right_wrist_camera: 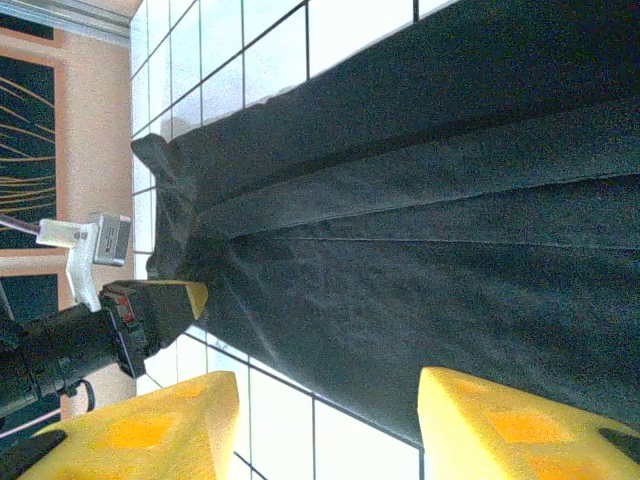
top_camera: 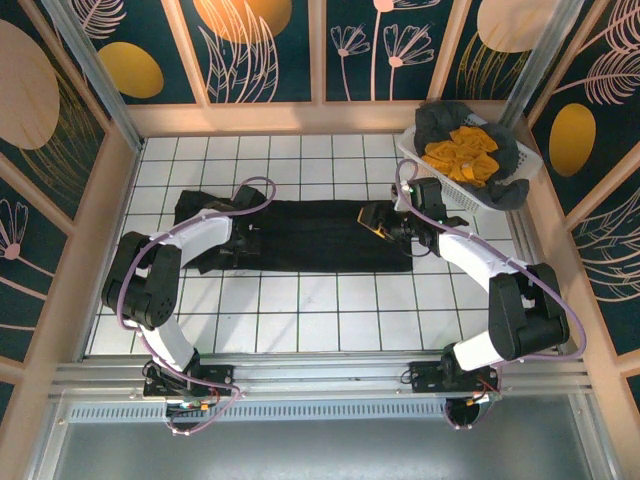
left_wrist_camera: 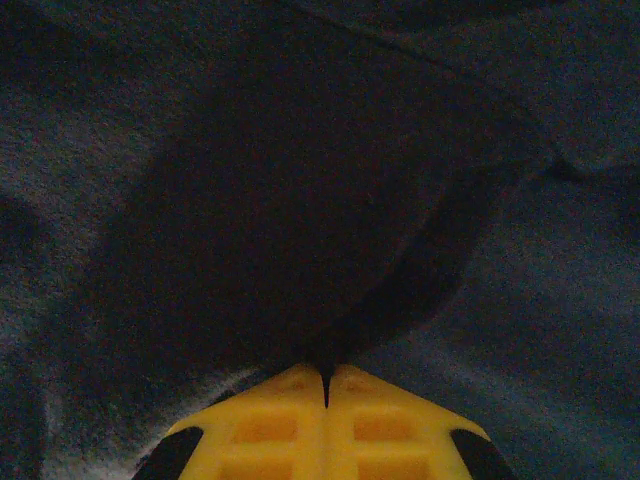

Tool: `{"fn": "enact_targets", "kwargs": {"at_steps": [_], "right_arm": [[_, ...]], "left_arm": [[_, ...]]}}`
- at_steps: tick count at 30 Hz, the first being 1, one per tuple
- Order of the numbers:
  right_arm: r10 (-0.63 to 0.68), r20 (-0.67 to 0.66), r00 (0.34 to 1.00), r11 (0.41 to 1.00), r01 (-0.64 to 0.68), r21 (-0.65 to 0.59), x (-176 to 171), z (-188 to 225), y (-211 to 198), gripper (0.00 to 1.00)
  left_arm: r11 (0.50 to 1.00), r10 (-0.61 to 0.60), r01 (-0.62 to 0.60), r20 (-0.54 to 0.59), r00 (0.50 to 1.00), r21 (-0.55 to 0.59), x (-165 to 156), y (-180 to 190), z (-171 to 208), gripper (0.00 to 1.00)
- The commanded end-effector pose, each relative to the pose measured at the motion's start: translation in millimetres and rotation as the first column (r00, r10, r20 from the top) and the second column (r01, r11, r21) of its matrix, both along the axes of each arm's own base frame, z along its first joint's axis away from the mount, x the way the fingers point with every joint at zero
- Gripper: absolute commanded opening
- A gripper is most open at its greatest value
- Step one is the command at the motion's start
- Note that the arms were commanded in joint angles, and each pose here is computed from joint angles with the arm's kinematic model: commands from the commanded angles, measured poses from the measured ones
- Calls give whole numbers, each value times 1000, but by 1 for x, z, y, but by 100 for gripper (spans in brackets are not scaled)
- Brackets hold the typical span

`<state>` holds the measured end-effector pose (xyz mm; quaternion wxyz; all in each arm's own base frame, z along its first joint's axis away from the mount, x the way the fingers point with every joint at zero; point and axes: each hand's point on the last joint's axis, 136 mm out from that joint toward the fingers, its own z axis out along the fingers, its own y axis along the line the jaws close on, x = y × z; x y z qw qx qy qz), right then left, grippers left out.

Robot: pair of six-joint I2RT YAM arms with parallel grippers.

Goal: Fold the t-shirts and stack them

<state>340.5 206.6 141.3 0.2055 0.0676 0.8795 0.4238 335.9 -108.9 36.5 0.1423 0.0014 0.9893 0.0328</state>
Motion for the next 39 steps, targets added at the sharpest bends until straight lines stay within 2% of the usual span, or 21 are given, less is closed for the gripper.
{"fn": "enact_targets", "kwargs": {"at_steps": [1,5,14,18,21,23,25,26,28,34,37,39], "right_arm": [[10,13,1000,1000,-10,-6,4,1,-1,51],[6,4,1000,1000,-6,-9,2,-2,-3,51],[8,-7,1000,1000,-8,-18,-1,-5,-4,50],[4,-13,1000,1000,-4,-21,-4,-7,-5,50],[6,-20,1000,1000,-7,-24,-7,-9,-6,50],[8,-25,1000,1000,-8,-27,-8,-10,-6,50],[12,-24,1000,999,-13,-30,-8,-10,-6,50],[13,-25,1000,999,-14,-34,-9,-11,-7,50],[17,-20,1000,999,-17,-34,-9,-10,-7,50],[118,39,992,993,-119,17,-13,2,18,54],[171,37,984,985,-172,19,-16,0,34,54],[184,38,982,982,-185,22,-16,1,39,54]], "left_arm": [[996,2,-9,-68,998,-91,-12,-15,10,0],[987,34,-46,-82,996,-157,-16,-24,21,0],[973,60,-82,-105,993,-217,-15,-35,24,0],[970,62,-84,-101,993,-228,-14,-36,25,0],[978,64,-83,-107,992,-190,-16,-30,21,0],[985,73,-87,-96,993,-151,-15,-23,23,16],[988,100,-107,-67,993,-113,-9,-13,29,29],[986,124,-128,-44,991,-104,-4,-5,35,39],[975,197,-196,-2,980,-104,5,16,43,48],[875,461,-433,100,882,-217,26,92,47,49],[842,521,-490,107,847,-224,31,120,40,48],[839,530,-498,126,838,-220,36,134,41,47]]}}
